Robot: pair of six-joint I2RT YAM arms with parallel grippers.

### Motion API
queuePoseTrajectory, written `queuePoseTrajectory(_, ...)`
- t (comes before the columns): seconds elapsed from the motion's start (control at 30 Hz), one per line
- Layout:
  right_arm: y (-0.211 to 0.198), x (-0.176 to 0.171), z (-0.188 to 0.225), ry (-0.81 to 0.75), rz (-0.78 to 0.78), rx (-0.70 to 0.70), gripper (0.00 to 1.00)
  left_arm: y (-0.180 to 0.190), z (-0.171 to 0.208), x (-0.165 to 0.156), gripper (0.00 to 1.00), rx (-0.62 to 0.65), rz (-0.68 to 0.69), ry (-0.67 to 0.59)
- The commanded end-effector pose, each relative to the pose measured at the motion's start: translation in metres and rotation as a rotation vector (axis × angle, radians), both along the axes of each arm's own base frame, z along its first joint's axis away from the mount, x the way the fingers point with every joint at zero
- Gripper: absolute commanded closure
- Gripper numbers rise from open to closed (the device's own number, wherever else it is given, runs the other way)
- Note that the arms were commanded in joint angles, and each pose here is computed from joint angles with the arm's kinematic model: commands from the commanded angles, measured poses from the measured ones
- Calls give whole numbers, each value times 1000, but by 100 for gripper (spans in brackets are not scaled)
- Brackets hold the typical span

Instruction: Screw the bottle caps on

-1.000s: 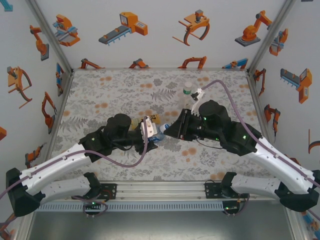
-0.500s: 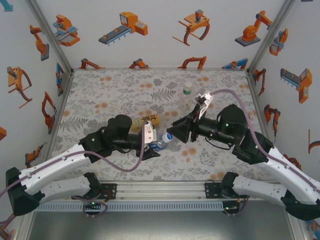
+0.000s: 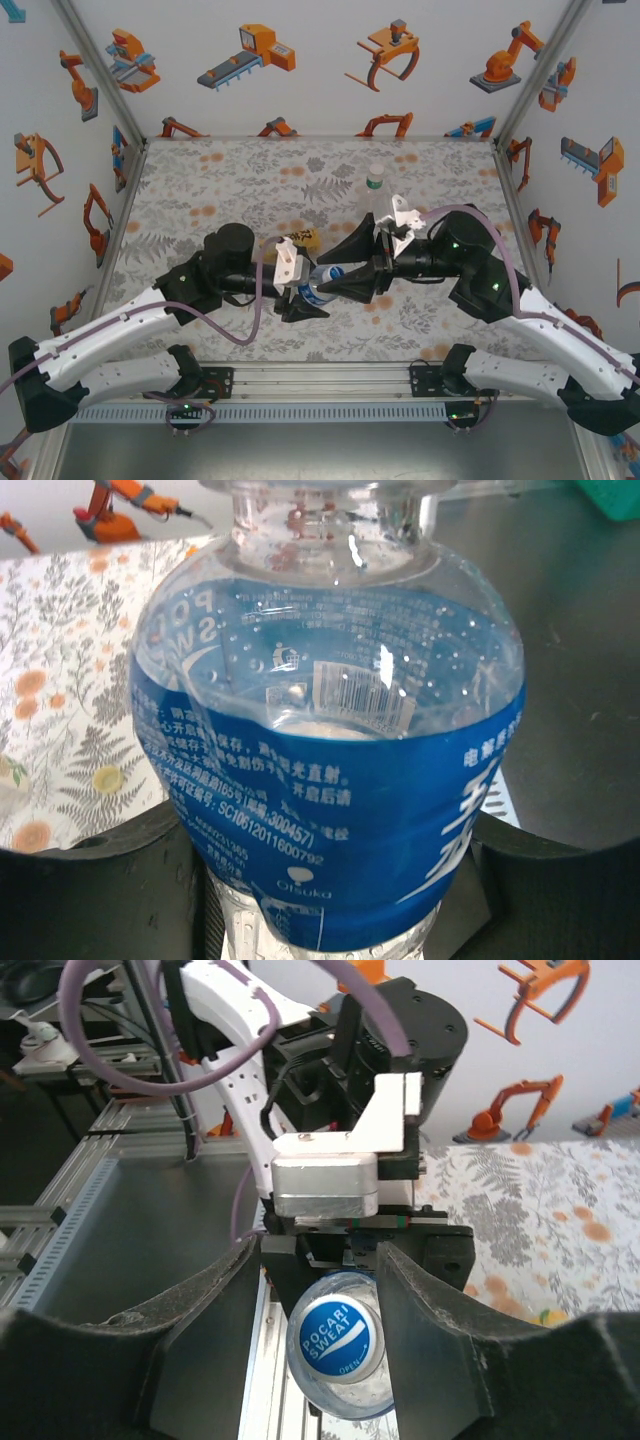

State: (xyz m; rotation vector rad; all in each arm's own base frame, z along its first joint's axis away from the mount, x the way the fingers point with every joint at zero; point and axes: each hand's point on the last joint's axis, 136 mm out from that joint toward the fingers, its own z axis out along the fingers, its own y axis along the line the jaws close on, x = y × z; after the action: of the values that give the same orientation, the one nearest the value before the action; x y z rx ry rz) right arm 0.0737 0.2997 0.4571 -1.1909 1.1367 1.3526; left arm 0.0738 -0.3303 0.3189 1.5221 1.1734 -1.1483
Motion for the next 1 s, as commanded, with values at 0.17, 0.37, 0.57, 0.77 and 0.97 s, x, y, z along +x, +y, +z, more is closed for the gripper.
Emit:
queuePoseTrajectory(0.17,-3,-12,11,-80,57,63,58,1,43,-17,100,-119,-97,-17)
queuePoseTrajectory(0.37,-5,-10,16,-84,38,95,68,0,43,-16,100,-119,-95,-11)
queuePoseTrajectory(0.57,-8,10,14,-39,-91,99,95,-3,37,-9,100,-99,-54,-8)
queuePoseTrajectory(0.77,-33,77,-5,178,-503,116,100,-7,30,15,100,-84,85,-26)
queuePoseTrajectory(0.97,-62,130,-43,557,-843,93,100,-15,35,31,100,-107,186,-63)
